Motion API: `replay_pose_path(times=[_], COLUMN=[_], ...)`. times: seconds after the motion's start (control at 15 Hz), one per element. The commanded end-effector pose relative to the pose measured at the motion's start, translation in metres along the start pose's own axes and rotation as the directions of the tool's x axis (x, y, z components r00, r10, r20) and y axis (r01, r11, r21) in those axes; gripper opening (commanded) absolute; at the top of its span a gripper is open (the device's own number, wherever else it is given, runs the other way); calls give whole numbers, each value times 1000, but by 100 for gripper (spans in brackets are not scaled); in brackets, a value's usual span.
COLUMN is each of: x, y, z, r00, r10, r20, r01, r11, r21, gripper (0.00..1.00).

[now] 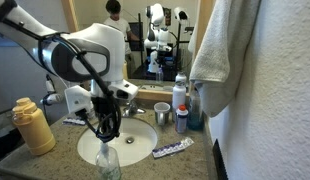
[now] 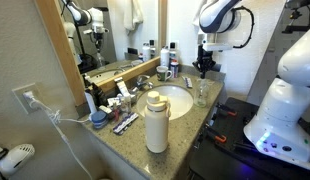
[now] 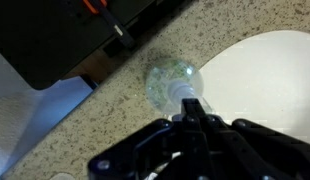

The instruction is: Press on the handwash bottle

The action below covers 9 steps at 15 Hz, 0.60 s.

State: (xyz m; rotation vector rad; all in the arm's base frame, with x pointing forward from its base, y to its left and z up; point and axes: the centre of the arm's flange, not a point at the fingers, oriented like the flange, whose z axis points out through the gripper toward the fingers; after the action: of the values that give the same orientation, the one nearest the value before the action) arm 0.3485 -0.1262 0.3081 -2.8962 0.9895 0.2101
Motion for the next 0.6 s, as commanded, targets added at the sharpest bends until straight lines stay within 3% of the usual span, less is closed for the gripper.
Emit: replay_pose_path(times=[0.0,0.53], x=[1,0], y=[-4,-6], z=[55,66], r00=[994,992], r10=[-12,-15], r20=[111,127], r01=[15,19], r11=[1000,999], r21=[-21,-32], gripper=[0,0])
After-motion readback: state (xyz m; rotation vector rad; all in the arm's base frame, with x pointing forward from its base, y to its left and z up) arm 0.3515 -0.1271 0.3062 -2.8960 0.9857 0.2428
